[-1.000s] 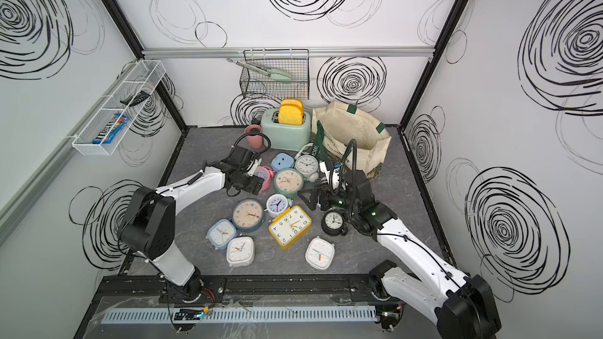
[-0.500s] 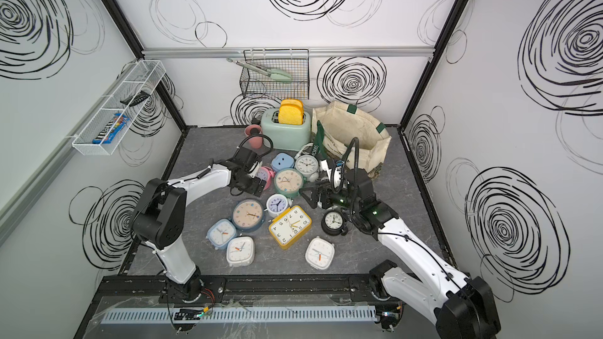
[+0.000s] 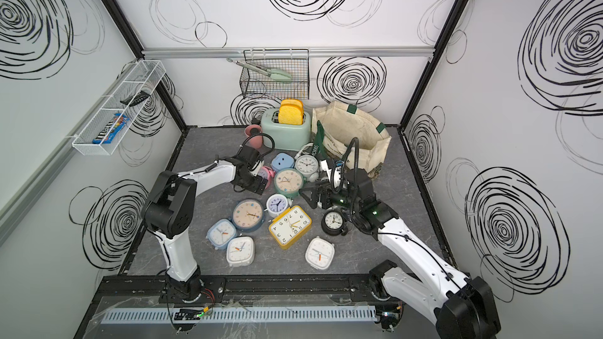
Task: Put the alarm clock into the canvas bag
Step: Pick up the alarm from the center of the board.
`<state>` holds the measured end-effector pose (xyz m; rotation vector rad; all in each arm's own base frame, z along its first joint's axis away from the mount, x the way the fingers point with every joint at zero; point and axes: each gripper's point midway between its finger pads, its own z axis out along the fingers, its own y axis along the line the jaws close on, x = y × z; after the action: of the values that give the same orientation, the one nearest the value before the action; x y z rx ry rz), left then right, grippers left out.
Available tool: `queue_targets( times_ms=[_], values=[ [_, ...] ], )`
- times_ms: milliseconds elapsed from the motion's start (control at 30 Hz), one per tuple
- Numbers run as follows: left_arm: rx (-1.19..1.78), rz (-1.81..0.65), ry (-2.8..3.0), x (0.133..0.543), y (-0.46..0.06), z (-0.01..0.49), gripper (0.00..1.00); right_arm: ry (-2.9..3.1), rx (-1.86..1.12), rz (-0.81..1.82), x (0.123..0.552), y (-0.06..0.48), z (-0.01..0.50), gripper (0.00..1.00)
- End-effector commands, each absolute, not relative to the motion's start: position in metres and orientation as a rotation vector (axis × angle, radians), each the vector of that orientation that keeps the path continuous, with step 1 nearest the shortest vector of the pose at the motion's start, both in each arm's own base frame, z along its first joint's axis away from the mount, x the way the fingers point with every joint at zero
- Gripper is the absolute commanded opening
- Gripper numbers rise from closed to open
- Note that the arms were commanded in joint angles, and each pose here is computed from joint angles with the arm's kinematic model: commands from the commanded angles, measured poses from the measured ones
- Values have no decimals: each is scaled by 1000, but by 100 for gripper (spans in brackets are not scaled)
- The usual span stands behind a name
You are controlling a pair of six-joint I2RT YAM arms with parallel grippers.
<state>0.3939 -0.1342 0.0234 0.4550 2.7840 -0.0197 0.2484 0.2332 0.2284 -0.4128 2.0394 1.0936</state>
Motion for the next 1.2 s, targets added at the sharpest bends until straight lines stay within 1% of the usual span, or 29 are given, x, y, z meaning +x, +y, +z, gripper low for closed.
queue_targets(
  times_ms=[0,233,400,733,933,1167],
  values=[
    [450,-37,2784,396,-135,21,100,2026,-427,1101,247,235,233,97],
    [454,-14,2800,386,-138,14,90,2015,-419,1091,251,234,238,97],
    [447,13,2821,376,-136,8,80,2009,-410,1081,252,231,240,97],
    [390,-3,2779,372,-142,24,71,1993,-412,1084,254,232,244,97],
    [338,-23,2724,367,-138,49,67,1980,-406,1052,260,230,252,97],
    [327,-2,2580,361,-136,107,65,1979,-372,1024,270,227,261,97]
  ],
)
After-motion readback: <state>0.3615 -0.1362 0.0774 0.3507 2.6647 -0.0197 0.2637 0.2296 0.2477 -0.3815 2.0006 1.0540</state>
